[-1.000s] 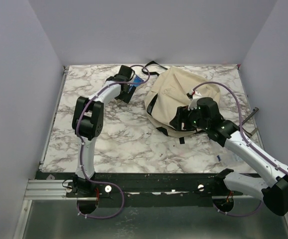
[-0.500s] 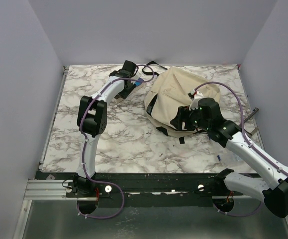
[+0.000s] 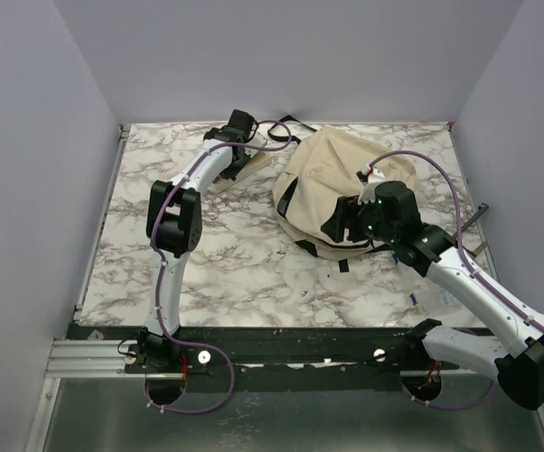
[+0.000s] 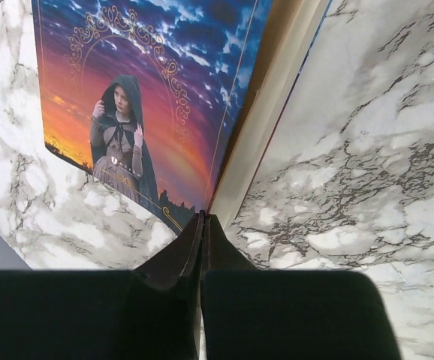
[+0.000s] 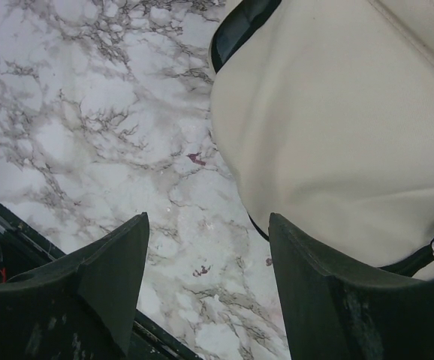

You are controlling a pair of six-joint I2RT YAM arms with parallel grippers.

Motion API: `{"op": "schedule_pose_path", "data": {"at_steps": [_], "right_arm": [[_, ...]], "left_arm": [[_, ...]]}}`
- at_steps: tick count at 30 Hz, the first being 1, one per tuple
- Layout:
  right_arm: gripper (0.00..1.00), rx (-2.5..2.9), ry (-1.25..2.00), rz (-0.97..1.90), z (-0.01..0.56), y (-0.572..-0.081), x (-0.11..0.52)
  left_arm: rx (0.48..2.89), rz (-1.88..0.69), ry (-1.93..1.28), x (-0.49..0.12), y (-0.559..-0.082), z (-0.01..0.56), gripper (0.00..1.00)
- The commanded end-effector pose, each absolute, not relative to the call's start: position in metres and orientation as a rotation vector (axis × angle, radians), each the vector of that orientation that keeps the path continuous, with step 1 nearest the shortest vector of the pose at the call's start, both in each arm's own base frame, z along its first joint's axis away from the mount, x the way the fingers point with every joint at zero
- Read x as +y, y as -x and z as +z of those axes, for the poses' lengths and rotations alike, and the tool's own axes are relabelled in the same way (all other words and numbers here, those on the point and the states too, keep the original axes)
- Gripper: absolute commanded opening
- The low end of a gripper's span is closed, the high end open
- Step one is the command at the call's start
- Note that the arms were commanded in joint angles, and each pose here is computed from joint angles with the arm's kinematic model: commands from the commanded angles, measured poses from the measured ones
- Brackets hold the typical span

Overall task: Pack the student bag
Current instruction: Move the book to the center of the board.

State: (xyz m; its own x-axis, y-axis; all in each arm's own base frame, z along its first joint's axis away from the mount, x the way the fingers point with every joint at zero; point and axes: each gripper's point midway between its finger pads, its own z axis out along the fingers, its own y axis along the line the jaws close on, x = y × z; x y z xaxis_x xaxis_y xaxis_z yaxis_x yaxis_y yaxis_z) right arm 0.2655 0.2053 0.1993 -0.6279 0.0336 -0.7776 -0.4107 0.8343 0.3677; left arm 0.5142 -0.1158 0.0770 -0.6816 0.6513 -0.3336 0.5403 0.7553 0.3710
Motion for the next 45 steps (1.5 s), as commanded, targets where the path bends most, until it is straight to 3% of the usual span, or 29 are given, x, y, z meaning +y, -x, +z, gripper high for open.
{"op": "schedule_pose_path", "data": {"at_steps": [1,8,15,31,39,45], "right_arm": [[0.68,2.143,0.269,0.694,0.211,-0.268,0.211],[0.68,2.139,0.272,0.729,0.209,-0.271,0.218],[0.69,2.139,0.262,0.786,0.203,-0.276,0.230],[0.69,2.216,0.180,1.115,0.182,-0.256,0.299],[0.73,2.273,-0.127,1.328,0.160,-0.259,0.349],[0.74,2.312,-0.288,1.308,0.136,-0.279,0.362]], "left_arm": [[2.512,0.304,-0.935,-0.117,-0.506,0.077,0.00],[2.532,0.285,-0.899,-0.133,-0.481,0.080,0.00],[2.609,0.213,-0.661,-0.133,-0.424,0.100,0.00],[2.630,-0.670,-0.476,-0.211,-0.250,0.147,0.00],[2.608,-0.750,-0.487,-0.216,-0.224,0.142,0.00],[2.600,-0.769,-0.496,-0.215,-0.220,0.138,0.00]]}}
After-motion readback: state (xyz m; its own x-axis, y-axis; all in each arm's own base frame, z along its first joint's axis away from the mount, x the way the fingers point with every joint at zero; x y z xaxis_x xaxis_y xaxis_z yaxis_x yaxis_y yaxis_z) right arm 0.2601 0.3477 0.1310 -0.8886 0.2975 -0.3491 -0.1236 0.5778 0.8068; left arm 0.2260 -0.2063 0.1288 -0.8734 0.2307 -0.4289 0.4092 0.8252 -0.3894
